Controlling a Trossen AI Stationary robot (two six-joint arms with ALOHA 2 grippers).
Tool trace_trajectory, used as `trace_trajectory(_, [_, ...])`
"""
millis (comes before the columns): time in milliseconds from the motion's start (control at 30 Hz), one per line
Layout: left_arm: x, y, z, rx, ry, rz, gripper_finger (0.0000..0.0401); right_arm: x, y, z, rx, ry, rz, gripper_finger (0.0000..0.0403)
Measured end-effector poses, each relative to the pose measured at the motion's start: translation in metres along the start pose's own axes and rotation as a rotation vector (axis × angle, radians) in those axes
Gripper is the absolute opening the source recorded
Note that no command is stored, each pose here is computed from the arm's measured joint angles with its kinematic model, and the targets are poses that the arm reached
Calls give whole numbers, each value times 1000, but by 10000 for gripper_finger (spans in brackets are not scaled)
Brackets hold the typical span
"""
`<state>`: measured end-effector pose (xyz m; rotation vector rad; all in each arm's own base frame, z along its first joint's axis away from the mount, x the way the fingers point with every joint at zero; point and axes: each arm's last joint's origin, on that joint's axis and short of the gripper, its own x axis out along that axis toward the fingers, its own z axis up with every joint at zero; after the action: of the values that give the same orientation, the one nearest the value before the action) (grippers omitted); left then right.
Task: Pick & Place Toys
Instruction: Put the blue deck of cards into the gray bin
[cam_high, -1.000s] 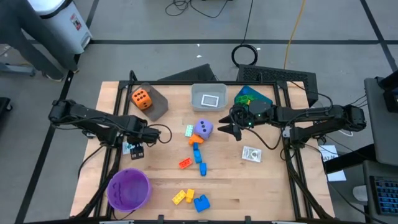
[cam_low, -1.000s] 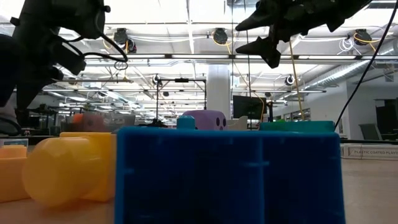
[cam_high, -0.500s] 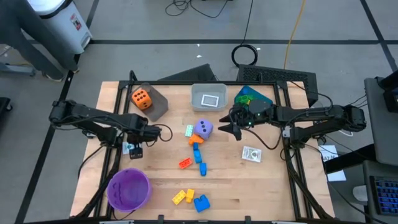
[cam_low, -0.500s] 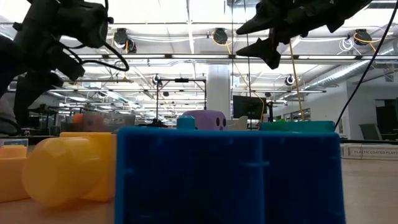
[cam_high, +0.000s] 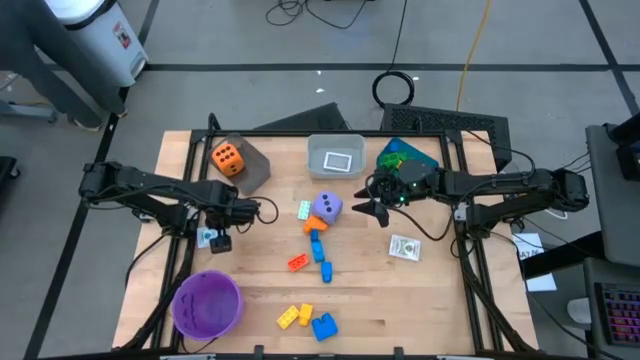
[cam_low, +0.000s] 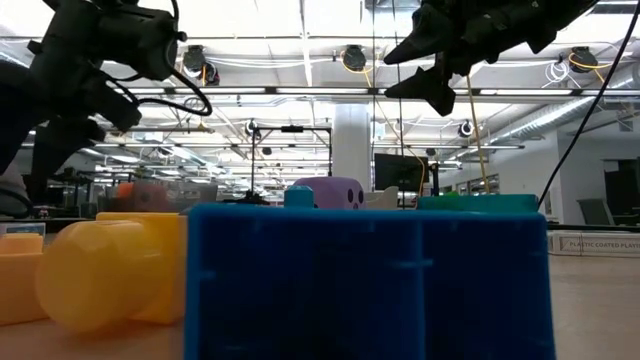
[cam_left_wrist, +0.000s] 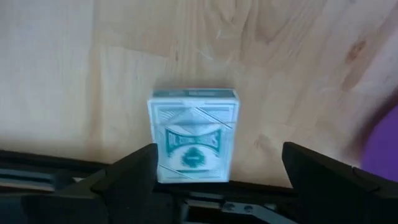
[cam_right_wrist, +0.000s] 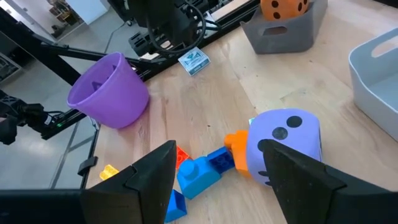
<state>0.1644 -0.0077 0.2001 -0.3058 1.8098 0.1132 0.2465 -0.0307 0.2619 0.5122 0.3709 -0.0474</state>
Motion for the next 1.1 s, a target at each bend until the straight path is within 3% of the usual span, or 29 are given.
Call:
trace_trajectory(433, [10, 7, 14, -29, 64, 47, 338, 0, 0, -1, -3, 6, -2, 233])
trace_trajectory(733, [26, 7, 29, 15, 143, 74, 338, 0, -1, -2, 0, 23, -10, 233])
trace_trajectory(1100, [48, 6, 37, 37, 240, 0, 338, 0, -3, -6, 7, 58, -26, 233])
